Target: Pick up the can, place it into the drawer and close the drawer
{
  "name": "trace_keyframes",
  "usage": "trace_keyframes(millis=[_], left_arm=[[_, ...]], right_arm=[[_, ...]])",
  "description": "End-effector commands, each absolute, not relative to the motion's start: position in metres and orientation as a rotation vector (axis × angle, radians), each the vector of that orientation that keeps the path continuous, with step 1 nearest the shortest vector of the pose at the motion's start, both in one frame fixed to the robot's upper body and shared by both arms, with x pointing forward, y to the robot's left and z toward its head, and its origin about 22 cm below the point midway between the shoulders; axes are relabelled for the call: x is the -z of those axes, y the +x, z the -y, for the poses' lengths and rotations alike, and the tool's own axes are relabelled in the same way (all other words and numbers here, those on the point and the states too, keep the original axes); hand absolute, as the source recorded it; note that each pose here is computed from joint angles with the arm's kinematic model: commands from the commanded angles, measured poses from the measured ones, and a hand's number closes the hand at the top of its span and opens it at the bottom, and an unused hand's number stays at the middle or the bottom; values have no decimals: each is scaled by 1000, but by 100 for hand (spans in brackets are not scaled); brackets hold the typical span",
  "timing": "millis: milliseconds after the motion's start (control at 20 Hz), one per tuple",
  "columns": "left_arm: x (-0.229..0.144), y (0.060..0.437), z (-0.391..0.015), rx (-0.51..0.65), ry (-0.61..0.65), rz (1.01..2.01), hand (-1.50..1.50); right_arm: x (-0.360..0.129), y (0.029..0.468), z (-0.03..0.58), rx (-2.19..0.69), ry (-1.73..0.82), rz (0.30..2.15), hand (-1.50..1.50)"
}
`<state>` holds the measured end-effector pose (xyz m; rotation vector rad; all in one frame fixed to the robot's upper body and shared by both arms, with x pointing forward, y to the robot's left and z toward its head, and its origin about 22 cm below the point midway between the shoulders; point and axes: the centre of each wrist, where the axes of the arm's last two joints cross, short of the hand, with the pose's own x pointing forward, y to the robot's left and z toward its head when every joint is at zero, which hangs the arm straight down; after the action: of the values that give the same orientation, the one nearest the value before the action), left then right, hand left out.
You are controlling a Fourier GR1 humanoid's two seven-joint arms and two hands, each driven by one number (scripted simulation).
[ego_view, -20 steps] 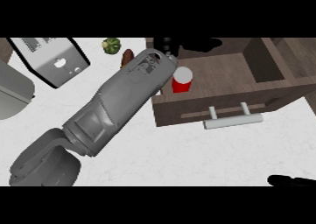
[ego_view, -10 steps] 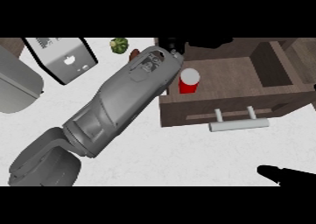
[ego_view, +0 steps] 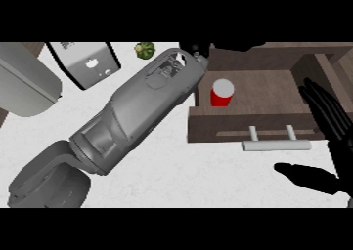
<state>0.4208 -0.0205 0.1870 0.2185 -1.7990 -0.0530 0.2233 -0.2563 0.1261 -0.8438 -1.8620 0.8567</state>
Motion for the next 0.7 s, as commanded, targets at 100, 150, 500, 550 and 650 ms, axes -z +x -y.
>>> trace_keyframes(millis=[100,150,500,550,650], left_arm=[[-195,423,13,36,189,1782,-150],[-186,417,20,37,221,1798,-150],[-208,433,-34,29,239,1790,-150],[-216,428,-25,42,245,1784,-150],[-200,419,-24,49,230,1781,-150]], right_arm=[[-97,249,230,-1003,-993,1736,-150],[-83,256,228,-1021,-1020,1722,-150],[-36,283,223,-906,-1030,1707,-150],[-31,294,237,-921,-1036,1695,-150],[-20,302,226,-932,-1048,1674,-150]])
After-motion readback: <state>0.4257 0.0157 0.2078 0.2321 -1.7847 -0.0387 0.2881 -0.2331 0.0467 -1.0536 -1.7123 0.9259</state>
